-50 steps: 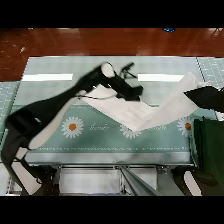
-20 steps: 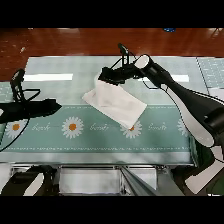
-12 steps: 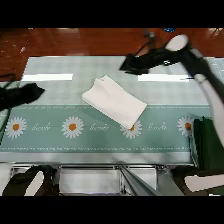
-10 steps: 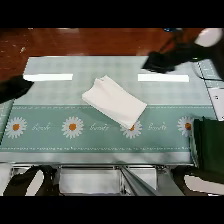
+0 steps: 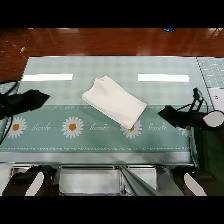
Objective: Fold the shirts.
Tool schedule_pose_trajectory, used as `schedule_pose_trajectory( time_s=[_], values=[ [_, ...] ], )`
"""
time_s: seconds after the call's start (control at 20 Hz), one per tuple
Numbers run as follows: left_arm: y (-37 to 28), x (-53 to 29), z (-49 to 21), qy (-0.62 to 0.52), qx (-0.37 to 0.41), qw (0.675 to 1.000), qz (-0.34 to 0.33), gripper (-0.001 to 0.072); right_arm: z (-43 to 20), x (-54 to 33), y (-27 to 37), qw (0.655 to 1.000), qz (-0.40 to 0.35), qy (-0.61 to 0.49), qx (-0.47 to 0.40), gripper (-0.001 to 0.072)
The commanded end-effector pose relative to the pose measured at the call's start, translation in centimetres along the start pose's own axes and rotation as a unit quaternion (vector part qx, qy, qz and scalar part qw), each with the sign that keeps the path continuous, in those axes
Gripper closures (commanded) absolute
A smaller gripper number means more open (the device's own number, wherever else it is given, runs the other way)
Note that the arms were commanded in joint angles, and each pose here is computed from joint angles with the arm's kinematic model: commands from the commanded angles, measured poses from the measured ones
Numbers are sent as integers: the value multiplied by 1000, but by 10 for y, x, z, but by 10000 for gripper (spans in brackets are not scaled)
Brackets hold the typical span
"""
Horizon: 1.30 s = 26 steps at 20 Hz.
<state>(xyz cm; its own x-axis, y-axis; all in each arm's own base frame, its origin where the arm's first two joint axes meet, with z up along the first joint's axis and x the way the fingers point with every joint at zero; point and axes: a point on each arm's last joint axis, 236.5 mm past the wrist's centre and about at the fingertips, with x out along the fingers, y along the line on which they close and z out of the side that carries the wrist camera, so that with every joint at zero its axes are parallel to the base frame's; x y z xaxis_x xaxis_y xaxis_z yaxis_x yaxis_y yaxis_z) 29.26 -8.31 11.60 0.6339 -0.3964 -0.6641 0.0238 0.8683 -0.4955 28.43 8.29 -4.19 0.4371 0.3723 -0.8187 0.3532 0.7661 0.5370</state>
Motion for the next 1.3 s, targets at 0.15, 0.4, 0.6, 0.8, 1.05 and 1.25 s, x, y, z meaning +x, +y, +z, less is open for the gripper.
schedule_pose_trajectory(
  time_s=[0.15, 0.4, 0.6, 0.8, 1.05, 1.25],
  values=[
    [-2, 26, -37, 48, -17, 999, -12, 694, -51, 56, 22, 993, 68, 65, 65, 299],
    [-1, 27, -39, 51, -18, 998, -11, 695, -53, 86, 50, 989, 86, 105, 59, 299],
    [-2, 29, -40, 55, -23, 998, -14, 694, -64, 121, 78, 984, 81, 155, 32, 299],
    [-3, 30, -40, 56, -26, 998, -17, 694, -66, 137, 98, 977, 66, 198, -42, 399],
    [-3, 30, -40, 56, -36, 998, -16, 695, -28, 126, 131, 980, 90, 154, -93, 686],
    [-3, 30, -40, 57, -42, 997, -16, 694, -8, 115, 162, 977, 119, 132, -122, 687]
  ],
)
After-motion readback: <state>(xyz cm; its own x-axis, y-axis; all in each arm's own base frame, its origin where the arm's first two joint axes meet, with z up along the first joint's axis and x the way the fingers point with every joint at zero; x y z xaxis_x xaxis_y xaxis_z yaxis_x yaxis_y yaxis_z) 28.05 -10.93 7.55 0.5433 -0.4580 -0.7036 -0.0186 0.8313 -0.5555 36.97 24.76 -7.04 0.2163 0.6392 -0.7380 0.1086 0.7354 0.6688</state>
